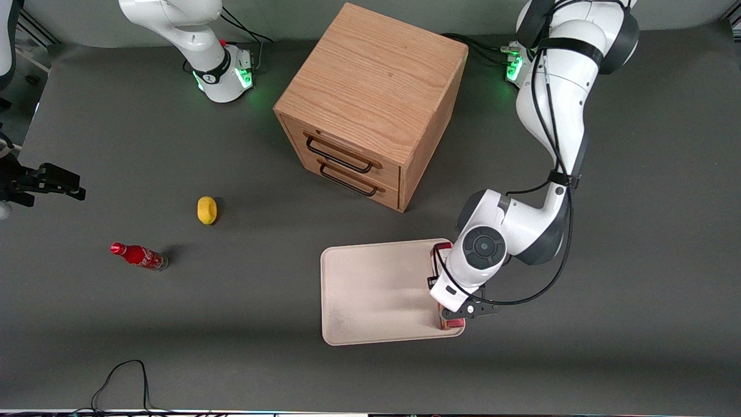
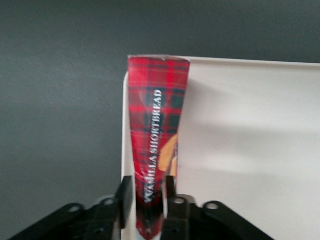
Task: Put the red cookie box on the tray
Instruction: 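Lower the box onto the tray and open the left gripper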
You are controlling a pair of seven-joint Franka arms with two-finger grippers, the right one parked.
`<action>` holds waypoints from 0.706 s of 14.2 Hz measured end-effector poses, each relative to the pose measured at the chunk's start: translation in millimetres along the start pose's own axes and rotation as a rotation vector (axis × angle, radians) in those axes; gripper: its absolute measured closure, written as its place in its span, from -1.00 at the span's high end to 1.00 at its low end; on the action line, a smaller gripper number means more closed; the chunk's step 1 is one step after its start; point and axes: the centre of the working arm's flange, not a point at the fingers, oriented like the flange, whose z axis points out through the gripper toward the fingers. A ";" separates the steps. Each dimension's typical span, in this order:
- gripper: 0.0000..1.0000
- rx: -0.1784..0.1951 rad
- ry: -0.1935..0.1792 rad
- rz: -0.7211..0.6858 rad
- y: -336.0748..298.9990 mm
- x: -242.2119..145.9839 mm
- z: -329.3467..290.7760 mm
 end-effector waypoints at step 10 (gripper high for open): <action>1.00 0.029 -0.024 0.005 -14.2 -40.2 -234.1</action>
